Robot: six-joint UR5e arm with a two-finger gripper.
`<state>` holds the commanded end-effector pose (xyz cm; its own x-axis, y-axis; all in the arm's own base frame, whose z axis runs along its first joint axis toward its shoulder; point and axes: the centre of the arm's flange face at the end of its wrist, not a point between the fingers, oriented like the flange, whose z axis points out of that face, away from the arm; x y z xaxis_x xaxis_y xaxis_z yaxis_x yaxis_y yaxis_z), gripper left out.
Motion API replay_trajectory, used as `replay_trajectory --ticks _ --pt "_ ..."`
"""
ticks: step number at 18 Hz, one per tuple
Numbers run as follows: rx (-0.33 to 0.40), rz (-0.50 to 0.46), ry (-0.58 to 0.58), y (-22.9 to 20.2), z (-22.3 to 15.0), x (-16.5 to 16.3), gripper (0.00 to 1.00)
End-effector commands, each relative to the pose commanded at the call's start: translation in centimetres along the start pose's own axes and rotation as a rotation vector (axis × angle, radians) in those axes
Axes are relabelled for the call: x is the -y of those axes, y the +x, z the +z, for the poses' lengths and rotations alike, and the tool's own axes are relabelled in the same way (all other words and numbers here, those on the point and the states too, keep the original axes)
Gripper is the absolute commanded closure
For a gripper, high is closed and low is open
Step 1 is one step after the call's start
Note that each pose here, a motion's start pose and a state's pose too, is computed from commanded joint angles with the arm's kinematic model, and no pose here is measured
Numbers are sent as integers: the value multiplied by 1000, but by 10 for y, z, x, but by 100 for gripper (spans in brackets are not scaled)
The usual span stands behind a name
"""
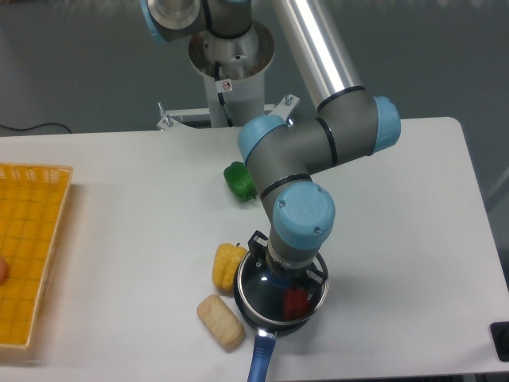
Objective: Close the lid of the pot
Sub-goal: 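Hold the lid seated on the saucepan rim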
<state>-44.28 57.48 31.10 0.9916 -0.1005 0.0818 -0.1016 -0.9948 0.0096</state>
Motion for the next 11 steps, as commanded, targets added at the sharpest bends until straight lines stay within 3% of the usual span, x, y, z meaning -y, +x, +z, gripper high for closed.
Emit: replay_trajectory --ticks 11 --pt "1 -2 -2 1 7 8 62"
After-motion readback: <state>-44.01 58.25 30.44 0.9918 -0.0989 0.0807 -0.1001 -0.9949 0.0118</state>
